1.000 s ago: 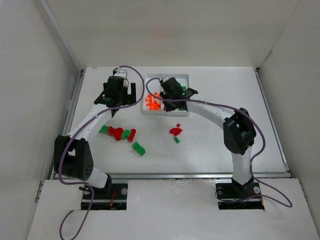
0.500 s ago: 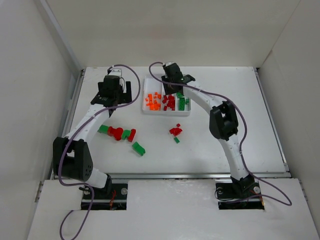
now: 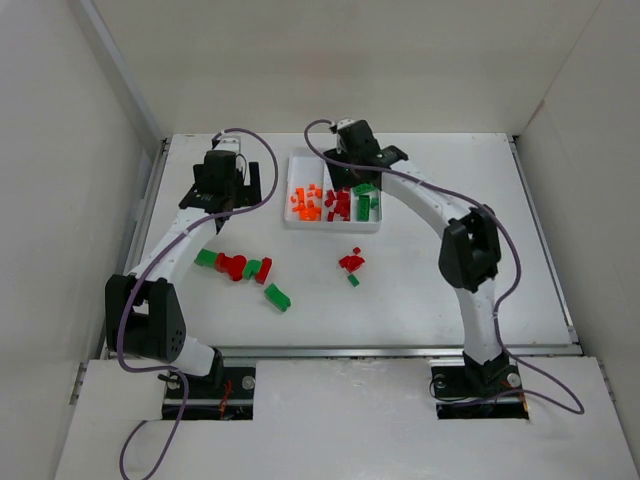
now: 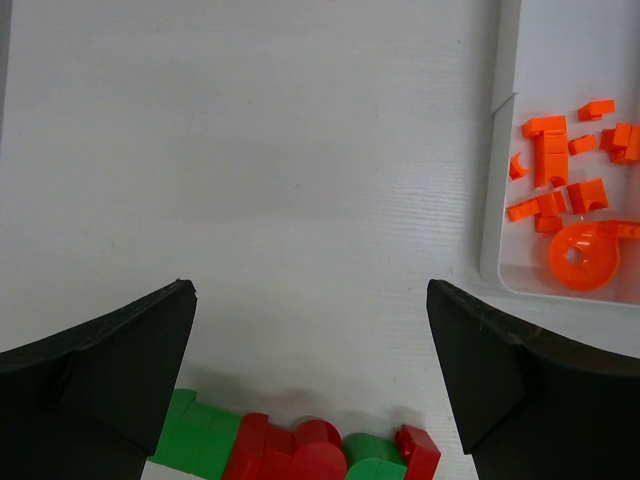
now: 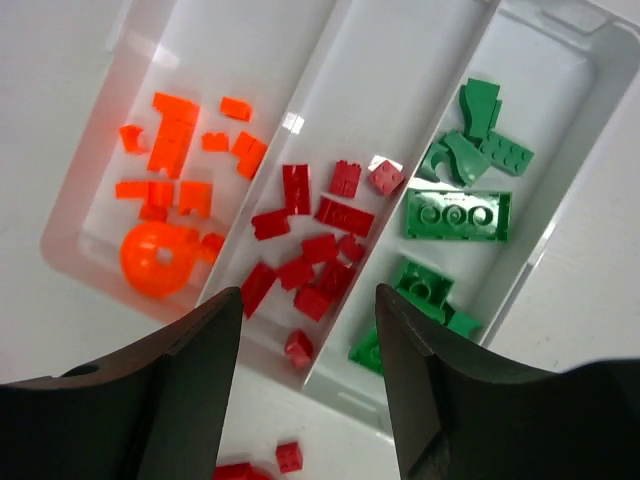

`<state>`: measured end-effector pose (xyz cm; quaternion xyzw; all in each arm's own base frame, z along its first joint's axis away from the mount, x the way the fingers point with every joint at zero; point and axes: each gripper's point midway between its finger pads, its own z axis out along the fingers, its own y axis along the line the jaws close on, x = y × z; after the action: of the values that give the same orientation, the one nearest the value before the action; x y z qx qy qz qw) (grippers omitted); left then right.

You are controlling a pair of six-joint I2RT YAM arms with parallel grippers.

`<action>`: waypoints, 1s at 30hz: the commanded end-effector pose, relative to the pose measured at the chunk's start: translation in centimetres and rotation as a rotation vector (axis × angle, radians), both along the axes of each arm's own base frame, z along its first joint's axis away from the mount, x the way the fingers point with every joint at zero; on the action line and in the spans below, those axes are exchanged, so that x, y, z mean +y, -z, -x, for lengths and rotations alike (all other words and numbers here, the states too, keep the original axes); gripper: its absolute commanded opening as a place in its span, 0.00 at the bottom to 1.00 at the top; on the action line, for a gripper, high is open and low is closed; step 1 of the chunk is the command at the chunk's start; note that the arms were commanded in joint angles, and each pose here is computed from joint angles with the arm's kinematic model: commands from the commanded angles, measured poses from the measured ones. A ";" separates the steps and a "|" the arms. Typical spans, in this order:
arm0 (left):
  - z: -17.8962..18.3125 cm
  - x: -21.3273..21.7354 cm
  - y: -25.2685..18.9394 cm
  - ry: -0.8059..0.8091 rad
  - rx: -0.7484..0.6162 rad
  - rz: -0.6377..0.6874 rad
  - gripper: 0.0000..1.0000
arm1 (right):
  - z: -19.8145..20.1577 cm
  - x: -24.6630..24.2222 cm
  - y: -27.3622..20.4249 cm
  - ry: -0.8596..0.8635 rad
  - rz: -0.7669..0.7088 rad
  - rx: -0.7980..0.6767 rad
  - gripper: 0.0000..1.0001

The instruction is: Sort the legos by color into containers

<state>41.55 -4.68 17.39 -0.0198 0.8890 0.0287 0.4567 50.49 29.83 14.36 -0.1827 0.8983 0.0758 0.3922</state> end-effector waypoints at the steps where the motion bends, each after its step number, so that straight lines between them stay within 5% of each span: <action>1: -0.1 -0.1 -1.6 0.004 -0.053 0.015 1.00 | 4.7 -1.5 -3.2 -0.014 -0.068 0.039 0.61; 8: -0.2 -0.5 -1.2 0.010 -0.042 0.040 1.00 | 12.2 -3.5 4.1 0.088 -0.126 0.274 0.56; 19: 0.4 -0.9 -0.9 0.027 -0.041 0.046 1.00 | 12.5 -3.5 8.9 0.134 -0.097 0.362 0.46; 30: 0.4 -0.8 -0.9 0.019 -0.042 0.040 1.00 | 14.0 -3.2 11.8 0.087 -0.058 0.409 0.46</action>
<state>41.24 -5.27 16.65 -0.0173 0.8926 0.0135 0.4504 36.64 25.42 3.10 -0.0970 0.9678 0.1077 0.2059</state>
